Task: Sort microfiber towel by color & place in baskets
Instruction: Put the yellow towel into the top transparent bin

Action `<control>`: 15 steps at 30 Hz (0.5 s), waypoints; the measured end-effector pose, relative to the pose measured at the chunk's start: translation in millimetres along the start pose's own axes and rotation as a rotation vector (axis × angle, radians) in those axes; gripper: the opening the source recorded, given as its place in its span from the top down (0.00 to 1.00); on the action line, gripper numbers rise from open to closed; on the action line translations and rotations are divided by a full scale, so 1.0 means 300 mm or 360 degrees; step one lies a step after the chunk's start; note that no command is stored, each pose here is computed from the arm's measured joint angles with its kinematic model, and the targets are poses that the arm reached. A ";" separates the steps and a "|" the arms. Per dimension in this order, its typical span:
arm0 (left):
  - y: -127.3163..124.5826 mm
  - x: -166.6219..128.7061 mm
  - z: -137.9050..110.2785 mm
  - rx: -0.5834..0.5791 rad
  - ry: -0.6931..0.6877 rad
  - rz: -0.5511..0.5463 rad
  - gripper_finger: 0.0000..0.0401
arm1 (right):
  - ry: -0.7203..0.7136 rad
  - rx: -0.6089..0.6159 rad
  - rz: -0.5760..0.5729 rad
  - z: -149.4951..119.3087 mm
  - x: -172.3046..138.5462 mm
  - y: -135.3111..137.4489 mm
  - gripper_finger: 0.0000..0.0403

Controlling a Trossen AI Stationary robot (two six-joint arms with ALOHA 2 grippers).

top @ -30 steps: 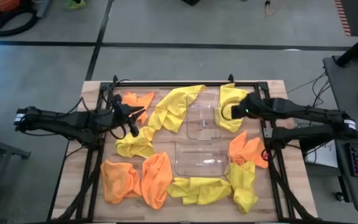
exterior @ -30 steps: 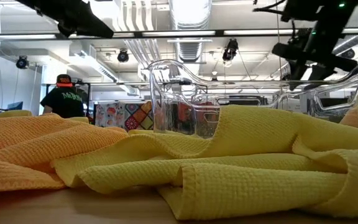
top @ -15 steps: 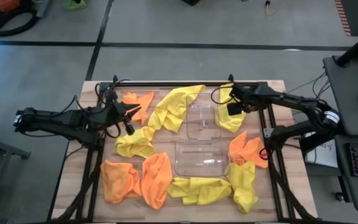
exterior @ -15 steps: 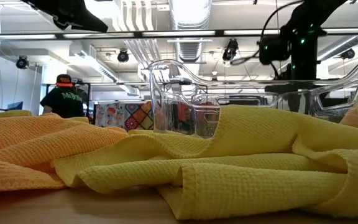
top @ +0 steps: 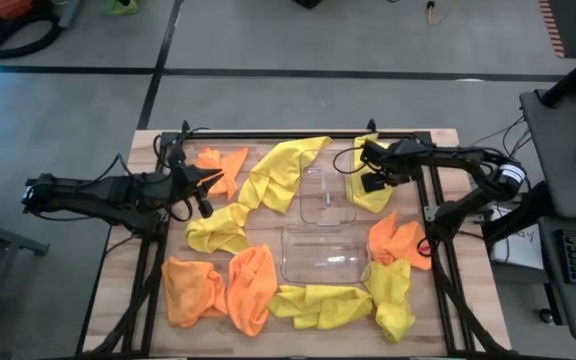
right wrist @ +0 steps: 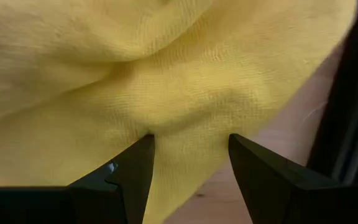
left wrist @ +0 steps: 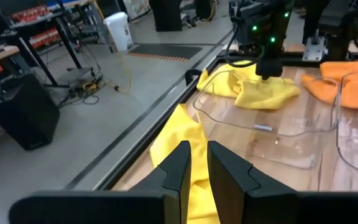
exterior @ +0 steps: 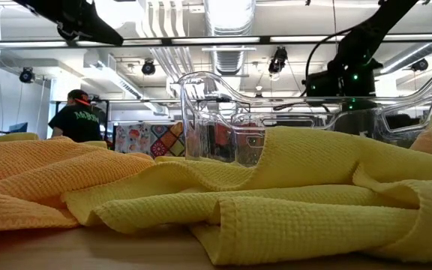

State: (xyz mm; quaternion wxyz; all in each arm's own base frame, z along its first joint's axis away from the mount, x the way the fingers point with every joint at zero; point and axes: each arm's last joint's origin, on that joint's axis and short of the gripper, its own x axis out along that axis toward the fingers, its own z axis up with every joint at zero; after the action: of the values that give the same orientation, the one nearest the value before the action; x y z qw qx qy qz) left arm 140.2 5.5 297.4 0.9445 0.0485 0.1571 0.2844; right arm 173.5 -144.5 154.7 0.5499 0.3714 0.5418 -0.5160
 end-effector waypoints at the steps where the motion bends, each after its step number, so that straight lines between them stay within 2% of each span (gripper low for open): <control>1: -0.001 0.001 -0.001 -0.0008 0.0002 0.0000 0.90 | -0.0002 0.0002 0.0009 -0.003 0.012 0.001 0.50; 7: -0.001 0.001 0.000 -0.0015 0.0001 0.0000 0.90 | -0.0045 0.0060 0.0116 -0.016 0.055 -0.006 0.58; 15: -0.001 0.001 0.003 -0.0034 -0.0009 0.0000 0.90 | -0.0103 0.0070 0.0149 -0.019 0.080 -0.008 0.88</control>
State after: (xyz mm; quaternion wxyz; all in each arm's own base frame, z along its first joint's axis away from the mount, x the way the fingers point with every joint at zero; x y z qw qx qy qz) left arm 141.0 5.4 297.9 0.9455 0.0391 0.1513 0.2858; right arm 167.0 -143.5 130.7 0.5823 0.3915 0.4943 -0.5132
